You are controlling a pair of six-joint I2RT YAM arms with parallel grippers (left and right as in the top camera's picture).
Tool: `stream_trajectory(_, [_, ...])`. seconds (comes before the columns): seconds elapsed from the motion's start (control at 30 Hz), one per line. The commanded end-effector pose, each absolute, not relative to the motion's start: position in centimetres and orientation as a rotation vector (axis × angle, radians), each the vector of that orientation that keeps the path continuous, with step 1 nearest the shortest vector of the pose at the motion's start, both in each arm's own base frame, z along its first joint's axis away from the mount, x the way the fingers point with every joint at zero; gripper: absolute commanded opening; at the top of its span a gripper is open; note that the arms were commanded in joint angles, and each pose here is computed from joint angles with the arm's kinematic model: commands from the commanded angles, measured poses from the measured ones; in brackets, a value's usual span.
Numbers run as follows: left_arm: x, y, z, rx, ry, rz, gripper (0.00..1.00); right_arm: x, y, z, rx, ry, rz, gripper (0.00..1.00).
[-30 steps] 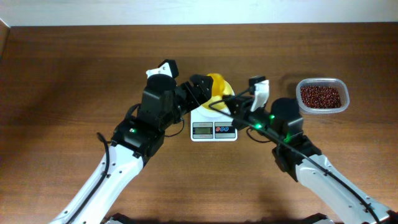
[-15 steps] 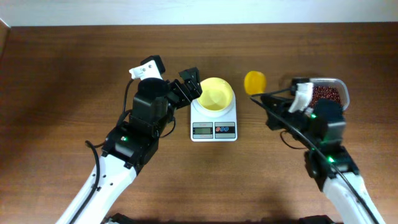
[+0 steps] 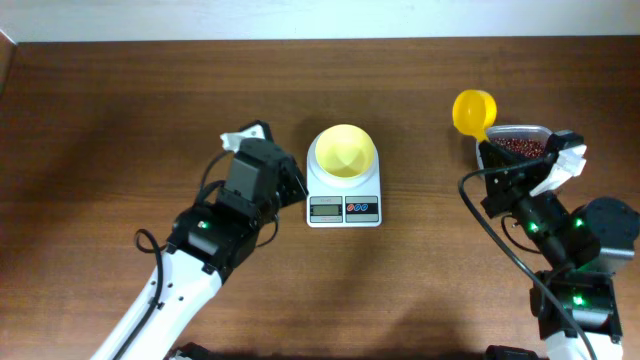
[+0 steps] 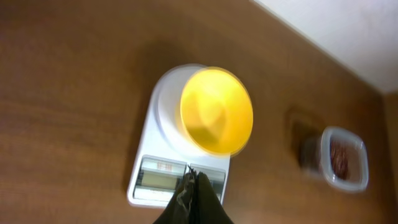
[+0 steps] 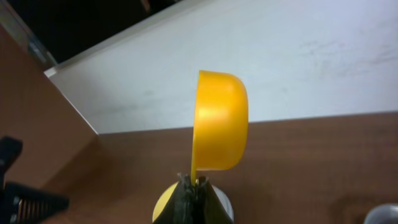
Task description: Scoop item into bowl and weigh 50g on scale
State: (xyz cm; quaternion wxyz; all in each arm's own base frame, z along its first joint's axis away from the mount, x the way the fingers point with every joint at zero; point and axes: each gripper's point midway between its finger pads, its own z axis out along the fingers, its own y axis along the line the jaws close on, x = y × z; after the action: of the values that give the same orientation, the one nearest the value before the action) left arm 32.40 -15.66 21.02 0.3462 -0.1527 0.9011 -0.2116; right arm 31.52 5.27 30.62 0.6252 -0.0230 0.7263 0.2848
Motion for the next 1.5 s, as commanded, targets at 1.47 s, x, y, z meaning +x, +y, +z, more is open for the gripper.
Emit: stream_trajectory(1.47, [32.9,-27.3,2.6,0.939,2.424,-0.076,0.00,33.6,5.1,27.9,-0.031,1.739,0.686,0.04])
